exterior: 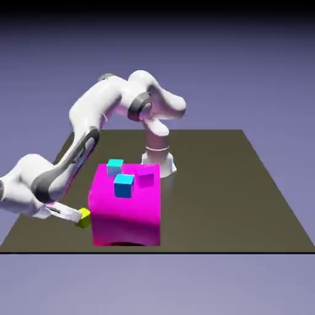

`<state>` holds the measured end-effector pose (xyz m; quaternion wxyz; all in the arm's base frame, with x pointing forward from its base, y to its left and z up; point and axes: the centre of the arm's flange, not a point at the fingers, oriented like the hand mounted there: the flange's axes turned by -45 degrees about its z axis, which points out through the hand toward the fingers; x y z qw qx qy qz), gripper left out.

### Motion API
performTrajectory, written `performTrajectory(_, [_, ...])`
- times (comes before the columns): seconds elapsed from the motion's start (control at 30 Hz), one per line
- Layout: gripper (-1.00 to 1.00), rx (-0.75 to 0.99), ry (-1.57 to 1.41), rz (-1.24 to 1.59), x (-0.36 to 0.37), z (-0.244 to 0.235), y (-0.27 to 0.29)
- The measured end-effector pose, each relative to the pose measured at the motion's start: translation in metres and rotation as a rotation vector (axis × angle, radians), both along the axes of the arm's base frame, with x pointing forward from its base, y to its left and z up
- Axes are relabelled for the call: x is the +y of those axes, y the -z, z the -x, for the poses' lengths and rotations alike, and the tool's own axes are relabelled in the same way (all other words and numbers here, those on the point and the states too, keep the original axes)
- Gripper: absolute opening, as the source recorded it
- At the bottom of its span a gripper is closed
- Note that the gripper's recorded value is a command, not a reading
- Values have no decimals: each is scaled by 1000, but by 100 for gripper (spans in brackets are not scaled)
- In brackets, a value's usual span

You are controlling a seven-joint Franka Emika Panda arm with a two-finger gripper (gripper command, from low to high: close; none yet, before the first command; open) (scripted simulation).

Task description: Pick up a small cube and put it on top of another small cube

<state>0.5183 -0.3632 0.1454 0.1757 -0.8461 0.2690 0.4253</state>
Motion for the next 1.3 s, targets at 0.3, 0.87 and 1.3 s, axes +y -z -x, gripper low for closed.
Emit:
performTrajectory(0.3, [0, 140, 32, -25, 15, 42, 63])
performTrajectory(0.87, [-100, -67, -25, -198, -5, 5, -46])
performTrajectory(1.3, [-100, 1, -602, -142, 233, -61, -225])
